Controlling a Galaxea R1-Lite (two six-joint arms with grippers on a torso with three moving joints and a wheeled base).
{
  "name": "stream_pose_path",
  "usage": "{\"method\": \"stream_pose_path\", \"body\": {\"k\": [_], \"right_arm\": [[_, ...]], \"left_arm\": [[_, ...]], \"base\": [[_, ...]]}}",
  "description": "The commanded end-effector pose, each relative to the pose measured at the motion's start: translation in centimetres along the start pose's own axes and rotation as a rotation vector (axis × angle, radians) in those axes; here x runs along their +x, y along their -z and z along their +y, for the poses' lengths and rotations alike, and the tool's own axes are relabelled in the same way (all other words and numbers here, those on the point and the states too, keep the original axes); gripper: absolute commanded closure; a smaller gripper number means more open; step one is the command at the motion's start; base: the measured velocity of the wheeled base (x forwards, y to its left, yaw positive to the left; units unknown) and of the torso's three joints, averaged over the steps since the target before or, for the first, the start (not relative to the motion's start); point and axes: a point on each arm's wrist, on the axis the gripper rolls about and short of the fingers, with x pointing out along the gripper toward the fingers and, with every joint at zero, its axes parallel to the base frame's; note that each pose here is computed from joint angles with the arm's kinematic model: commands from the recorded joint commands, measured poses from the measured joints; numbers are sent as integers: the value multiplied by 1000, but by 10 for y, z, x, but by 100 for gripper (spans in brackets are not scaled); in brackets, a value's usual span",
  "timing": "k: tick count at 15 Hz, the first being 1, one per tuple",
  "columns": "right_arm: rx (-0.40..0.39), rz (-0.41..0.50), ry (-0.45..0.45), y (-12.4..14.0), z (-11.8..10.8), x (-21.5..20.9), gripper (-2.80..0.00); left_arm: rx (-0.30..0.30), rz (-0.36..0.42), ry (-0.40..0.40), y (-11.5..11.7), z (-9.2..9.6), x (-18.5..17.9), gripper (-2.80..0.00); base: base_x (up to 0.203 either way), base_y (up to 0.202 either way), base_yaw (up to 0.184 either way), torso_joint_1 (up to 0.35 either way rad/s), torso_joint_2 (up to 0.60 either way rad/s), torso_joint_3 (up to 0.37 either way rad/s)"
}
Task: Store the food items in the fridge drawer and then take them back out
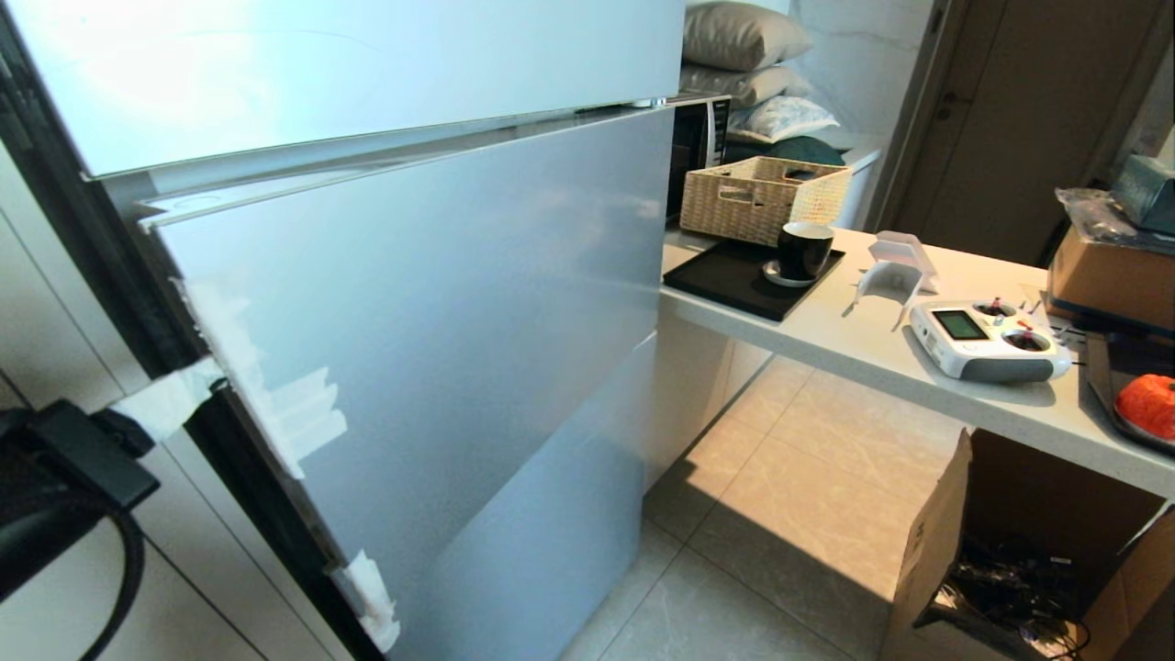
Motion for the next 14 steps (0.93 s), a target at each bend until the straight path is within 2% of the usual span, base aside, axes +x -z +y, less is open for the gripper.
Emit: {"method": "stream_pose_path", "body": {"k": [1,3,4,6,8,9,11,12,13,14], "right_arm": [[0,1,1,0,0,0,0],[-1,1,0,0,0,0,0],[-1,1,1,0,0,0,0],[0,1,1,0,0,0,0],[0,1,-1,0,0,0,0],[-1,1,1,0,0,0,0],[0,1,-1,0,0,0,0],[0,1,1,0,0,0,0],[0,1,1,0,0,0,0],[-2,1,1,0,0,0,0]], "left_arm": [[-20,-13,167,0,-13,-27,0],[-103,-15,332,-3,-22,-53,0],[-152,-11,371,-3,-24,-64,0],[-197,43,357,1,-22,-74,0],[-185,25,297,-2,-22,-83,0],[-131,25,237,-2,-21,-85,0],[127,30,88,4,-16,-95,0],[250,29,-23,9,-13,-108,0],[331,15,-98,12,-12,-124,0],[383,-1,-151,16,-12,-139,0]], "base": [[0,0,0,0,0,0],[0,0,0,15,2,-1],[0,0,0,0,0,0],[0,0,0,0,0,0],[0,0,0,0,0,0],[0,0,0,0,0,0],[0,0,0,0,0,0],[0,0,0,0,0,0],[0,0,0,0,0,0],[0,0,0,0,0,0]]}}
